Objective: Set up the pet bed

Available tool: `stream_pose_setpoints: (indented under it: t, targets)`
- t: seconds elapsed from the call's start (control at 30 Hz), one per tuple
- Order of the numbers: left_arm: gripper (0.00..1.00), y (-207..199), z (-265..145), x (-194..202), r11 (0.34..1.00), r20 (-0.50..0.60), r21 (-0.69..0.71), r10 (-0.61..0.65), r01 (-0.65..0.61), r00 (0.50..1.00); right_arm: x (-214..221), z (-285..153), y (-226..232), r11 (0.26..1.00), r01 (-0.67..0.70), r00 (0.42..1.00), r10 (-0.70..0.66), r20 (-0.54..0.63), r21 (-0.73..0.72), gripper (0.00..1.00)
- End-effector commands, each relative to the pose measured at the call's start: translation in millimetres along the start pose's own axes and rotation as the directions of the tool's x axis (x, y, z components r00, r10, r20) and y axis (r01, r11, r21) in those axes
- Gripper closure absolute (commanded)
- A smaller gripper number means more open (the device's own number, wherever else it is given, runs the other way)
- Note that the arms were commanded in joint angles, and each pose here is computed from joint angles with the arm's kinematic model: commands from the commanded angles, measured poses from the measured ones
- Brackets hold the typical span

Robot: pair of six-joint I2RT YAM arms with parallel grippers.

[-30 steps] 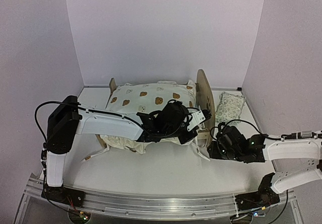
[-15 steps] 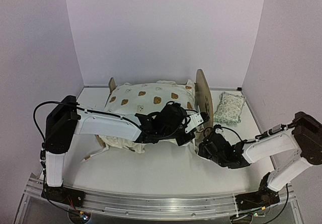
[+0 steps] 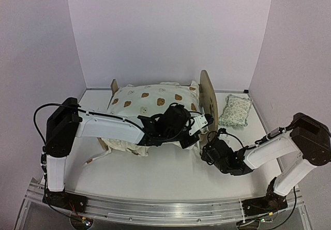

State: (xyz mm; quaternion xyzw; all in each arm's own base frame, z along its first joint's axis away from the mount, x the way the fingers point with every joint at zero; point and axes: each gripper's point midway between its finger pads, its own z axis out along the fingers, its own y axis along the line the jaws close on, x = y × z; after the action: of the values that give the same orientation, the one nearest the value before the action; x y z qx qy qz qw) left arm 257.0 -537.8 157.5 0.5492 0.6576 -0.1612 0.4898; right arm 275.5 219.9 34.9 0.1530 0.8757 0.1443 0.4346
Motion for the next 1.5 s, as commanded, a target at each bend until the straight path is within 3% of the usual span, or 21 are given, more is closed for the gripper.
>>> stream_pose_setpoints:
  t: [0.0, 0.3, 0.6, 1.3, 1.47]
  targets:
    - [0.98, 14.8, -13.7, -27.6, 1.0, 0.067, -0.02, -0.023, 0.025, 0.997, -28.8, 8.6, -2.2, 0.999, 0.039, 0.998, -0.04, 0.038, 0.035, 0.63]
    - [0.97, 14.4, 1.0, -31.8, 0.999, 0.068, -0.017, -0.046, 0.047, 0.997, -33.5, 19.8, 6.0, 0.999, 0.053, 0.995, -0.052, -0.081, 0.011, 0.6]
    - [0.95, 15.2, 9.1, -21.4, 0.999, 0.034, -0.027, -0.037, 0.038, 0.999, -10.5, 17.1, 30.2, 0.994, -0.063, 0.979, 0.045, -0.197, -0.087, 0.57]
    - [0.95, 33.5, 4.3, 0.8, 0.996, -0.003, -0.003, -0.086, 0.086, 0.996, 13.7, 12.3, 81.3, 0.979, -0.096, 0.984, 0.066, -0.167, -0.178, 0.56]
    - [0.95, 42.8, -0.8, 5.9, 0.995, -0.015, -0.019, -0.101, 0.1, 0.995, 7.0, 13.2, 80.2, 0.986, -0.05, 0.996, 0.037, -0.084, -0.157, 0.56]
